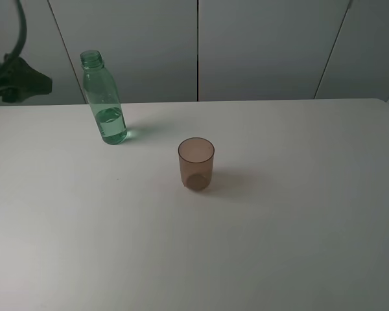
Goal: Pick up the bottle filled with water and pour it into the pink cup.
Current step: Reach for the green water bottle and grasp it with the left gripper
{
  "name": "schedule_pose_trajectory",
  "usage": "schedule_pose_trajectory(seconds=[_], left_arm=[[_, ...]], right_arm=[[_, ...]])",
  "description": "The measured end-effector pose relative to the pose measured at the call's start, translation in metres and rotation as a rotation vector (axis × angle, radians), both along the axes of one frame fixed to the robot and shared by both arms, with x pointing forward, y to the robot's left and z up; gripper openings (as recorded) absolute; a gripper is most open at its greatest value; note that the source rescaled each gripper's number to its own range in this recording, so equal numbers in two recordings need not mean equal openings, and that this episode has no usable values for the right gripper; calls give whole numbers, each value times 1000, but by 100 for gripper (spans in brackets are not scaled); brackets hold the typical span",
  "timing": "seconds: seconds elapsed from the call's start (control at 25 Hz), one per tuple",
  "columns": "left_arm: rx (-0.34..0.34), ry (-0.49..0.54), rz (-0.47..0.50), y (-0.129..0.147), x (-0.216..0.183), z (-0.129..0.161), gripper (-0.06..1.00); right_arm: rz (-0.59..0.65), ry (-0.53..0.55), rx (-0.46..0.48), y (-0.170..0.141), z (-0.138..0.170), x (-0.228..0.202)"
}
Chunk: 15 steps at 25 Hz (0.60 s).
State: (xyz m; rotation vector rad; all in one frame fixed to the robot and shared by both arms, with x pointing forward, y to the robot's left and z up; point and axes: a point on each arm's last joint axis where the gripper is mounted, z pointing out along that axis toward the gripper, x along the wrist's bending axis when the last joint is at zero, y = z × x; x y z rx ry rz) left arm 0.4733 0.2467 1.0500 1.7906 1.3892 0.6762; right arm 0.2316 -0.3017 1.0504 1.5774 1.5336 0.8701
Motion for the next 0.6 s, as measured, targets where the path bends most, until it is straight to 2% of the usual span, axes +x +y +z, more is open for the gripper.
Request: schedule_pose_trajectory(seconds=[0.24, 0.48, 0.6], left_arm=[[57, -36, 72, 4, 0, -62, 99], [99, -71, 131, 12, -5, -95, 99], [112, -86, 124, 11, -2, -104, 99]], right_arm=[[0, 0, 0, 0, 0, 0], [0, 0, 0, 0, 0, 0], [0, 0, 0, 0, 0, 0]])
